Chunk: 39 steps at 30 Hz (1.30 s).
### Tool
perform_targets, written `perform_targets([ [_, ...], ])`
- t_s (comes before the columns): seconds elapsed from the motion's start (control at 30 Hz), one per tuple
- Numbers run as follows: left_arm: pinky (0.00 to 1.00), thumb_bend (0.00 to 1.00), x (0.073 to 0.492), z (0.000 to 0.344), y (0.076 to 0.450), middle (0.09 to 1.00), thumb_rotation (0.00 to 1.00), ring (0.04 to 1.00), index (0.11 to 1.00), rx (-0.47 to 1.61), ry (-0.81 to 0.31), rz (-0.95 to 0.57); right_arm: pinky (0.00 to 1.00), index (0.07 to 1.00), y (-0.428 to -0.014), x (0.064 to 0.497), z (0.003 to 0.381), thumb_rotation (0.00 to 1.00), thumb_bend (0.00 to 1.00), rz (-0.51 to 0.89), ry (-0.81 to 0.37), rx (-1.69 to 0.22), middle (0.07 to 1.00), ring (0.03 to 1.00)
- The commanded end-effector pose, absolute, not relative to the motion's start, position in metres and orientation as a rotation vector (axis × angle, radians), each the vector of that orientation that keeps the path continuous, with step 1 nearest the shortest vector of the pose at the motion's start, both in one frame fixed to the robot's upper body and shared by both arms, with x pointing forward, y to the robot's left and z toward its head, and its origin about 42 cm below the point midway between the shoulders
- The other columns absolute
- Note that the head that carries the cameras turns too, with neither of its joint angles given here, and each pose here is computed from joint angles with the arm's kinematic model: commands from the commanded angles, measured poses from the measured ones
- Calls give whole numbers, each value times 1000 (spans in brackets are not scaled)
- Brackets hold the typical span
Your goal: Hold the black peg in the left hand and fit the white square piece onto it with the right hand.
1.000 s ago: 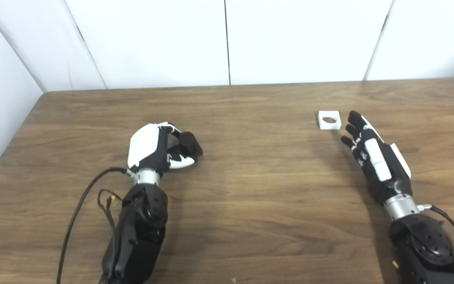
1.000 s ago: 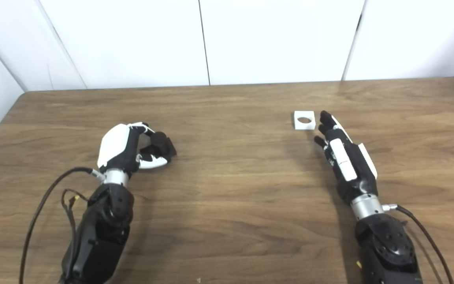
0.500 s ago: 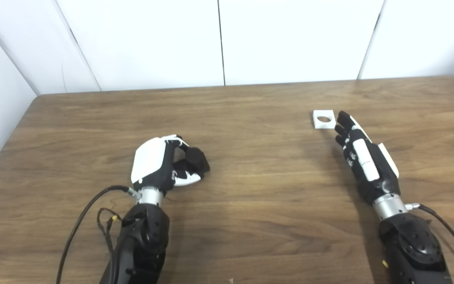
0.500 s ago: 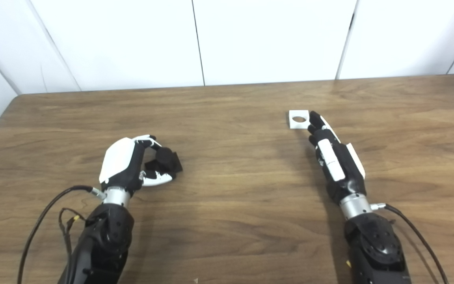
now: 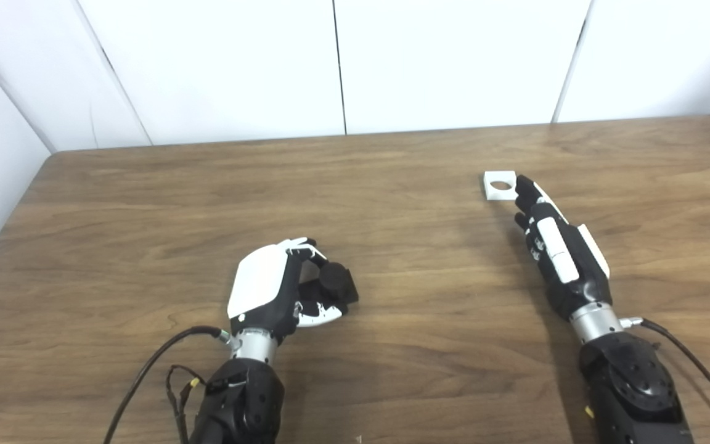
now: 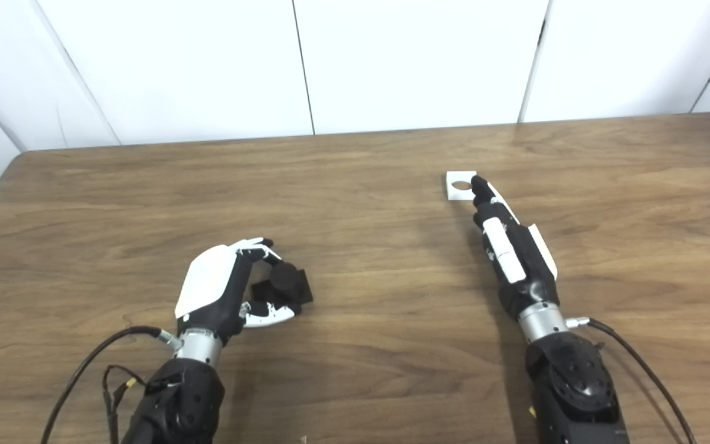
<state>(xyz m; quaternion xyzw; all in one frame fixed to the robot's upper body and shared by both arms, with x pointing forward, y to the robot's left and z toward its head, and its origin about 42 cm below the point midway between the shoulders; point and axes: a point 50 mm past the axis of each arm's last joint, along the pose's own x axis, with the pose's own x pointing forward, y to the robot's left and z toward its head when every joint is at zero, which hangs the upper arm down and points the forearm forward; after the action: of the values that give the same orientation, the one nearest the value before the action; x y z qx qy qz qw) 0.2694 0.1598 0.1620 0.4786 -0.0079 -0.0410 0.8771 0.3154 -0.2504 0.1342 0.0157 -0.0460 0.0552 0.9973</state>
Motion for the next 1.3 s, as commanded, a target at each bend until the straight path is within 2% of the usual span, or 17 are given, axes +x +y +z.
perform_targets([
  [0.0, 743, 517, 264, 167, 155, 836, 78, 886, 490, 999, -46, -106, 1000, 935, -244, 310, 128, 804, 657, 109, -74, 64, 971, 996],
  [0.1, 758, 517, 259, 166, 150, 859, 73, 925, 490, 947, -25, -136, 1000, 934, -243, 310, 129, 796, 663, 109, -68, 70, 972, 998],
  [0.43, 779, 516, 248, 163, 137, 856, 72, 924, 490, 916, -17, -177, 1000, 938, -244, 312, 130, 804, 650, 109, -76, 54, 967, 991],
  [0.7, 746, 516, 243, 164, 128, 864, 73, 920, 490, 872, 16, -209, 1000, 933, -245, 313, 133, 807, 662, 110, -76, 48, 967, 988],
  [1.1, 762, 516, 241, 159, 129, 864, 71, 923, 490, 881, 38, -215, 996, 943, -247, 315, 138, 809, 654, 124, -93, 52, 977, 995],
  [1.27, 759, 517, 242, 156, 130, 863, 73, 923, 491, 896, 41, -213, 1000, 958, -251, 322, 152, 811, 639, 141, -119, 54, 990, 1000],
])
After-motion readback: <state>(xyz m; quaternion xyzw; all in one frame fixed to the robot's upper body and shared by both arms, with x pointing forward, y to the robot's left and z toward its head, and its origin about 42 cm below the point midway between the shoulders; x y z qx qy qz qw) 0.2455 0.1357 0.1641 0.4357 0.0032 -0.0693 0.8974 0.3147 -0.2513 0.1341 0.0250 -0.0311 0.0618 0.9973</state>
